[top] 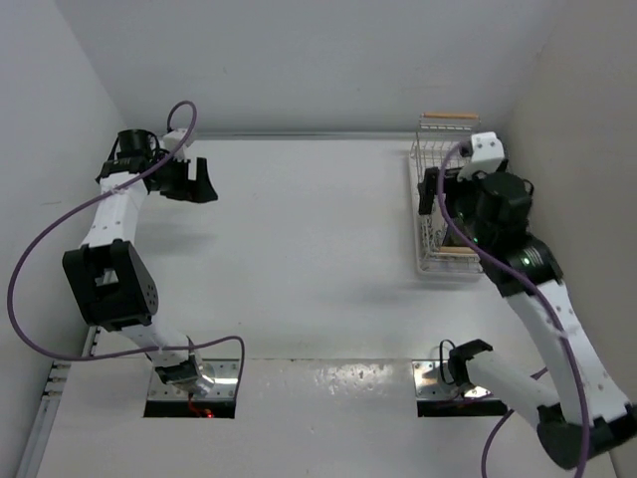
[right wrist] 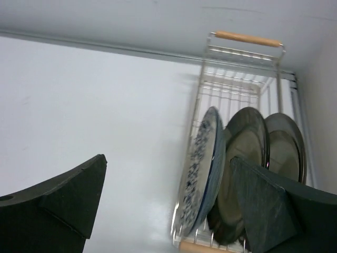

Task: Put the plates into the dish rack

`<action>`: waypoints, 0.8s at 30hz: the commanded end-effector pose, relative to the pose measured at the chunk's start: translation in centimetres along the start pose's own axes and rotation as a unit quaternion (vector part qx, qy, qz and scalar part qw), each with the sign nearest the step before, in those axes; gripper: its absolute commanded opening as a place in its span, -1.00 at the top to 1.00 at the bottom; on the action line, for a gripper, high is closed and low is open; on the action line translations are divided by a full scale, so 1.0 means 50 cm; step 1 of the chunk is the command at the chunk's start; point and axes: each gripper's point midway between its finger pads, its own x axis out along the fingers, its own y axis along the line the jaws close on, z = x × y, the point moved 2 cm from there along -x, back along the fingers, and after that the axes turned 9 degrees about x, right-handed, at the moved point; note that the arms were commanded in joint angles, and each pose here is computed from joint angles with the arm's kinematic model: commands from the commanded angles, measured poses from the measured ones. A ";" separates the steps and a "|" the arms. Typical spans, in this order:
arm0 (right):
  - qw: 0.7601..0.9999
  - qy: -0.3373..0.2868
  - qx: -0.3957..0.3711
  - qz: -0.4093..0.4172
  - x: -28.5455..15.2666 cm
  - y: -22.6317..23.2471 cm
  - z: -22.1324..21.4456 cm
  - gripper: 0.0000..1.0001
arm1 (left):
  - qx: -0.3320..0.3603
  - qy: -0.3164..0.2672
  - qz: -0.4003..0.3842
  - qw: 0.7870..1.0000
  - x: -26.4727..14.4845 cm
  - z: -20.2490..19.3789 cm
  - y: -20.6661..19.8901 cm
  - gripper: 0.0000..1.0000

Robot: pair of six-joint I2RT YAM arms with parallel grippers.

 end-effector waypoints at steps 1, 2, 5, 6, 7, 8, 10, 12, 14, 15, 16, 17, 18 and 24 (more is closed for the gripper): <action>0.992 0.005 -0.003 0.128 -0.114 0.048 -0.002 -0.98 | 0.030 0.004 0.046 0.998 -0.058 -0.013 -0.006 -0.78; 0.988 0.013 0.000 0.156 -0.130 0.063 -0.014 -0.98 | 0.034 0.008 0.051 0.998 -0.063 -0.023 -0.008 -0.78; 0.984 0.085 0.040 0.152 -0.162 0.049 -0.135 -0.98 | 0.041 0.041 0.068 0.996 -0.083 -0.081 -0.025 -0.78; 0.982 0.100 0.068 0.148 -0.169 0.050 -0.156 -0.98 | 0.042 0.051 0.072 0.995 -0.089 -0.099 -0.030 -0.78; 0.979 0.106 0.103 0.141 -0.181 0.049 -0.171 -0.98 | 0.047 0.061 0.073 0.994 -0.093 -0.127 -0.048 -0.78; 0.971 0.161 0.110 0.138 -0.186 0.048 -0.243 -0.98 | 0.052 0.075 0.083 0.992 -0.101 -0.148 -0.050 -0.78; 0.962 0.179 0.147 0.142 -0.205 0.054 -0.273 -0.98 | 0.061 0.090 0.089 0.990 -0.110 -0.178 -0.067 -0.78; 0.947 0.234 0.181 0.122 -0.217 0.051 -0.340 -0.98 | 0.073 0.105 0.109 0.986 -0.130 -0.214 -0.082 -0.78; 0.941 0.253 0.195 0.112 -0.235 0.045 -0.369 -0.98 | 0.089 0.105 0.130 0.982 -0.158 -0.217 -0.093 -0.78; 0.939 0.263 0.196 0.105 -0.240 0.040 -0.383 -0.98 | 0.093 0.097 0.135 0.982 -0.166 -0.211 -0.096 -0.78; 0.940 0.252 0.202 0.110 -0.248 0.040 -0.379 -0.98 | 0.097 0.095 0.148 0.980 -0.176 -0.208 -0.093 -0.81; 0.941 0.247 0.209 0.105 -0.251 0.037 -0.380 -0.98 | 0.116 0.086 0.162 0.976 -0.190 -0.197 -0.099 -0.81; 0.939 0.252 0.210 0.103 -0.252 0.036 -0.388 -0.98 | 0.124 0.090 0.161 0.975 -0.190 -0.205 -0.106 -0.81; 0.939 0.215 0.245 0.108 -0.265 0.033 -0.389 -0.98 | 0.151 0.123 0.177 0.965 -0.171 -0.294 -0.117 -0.81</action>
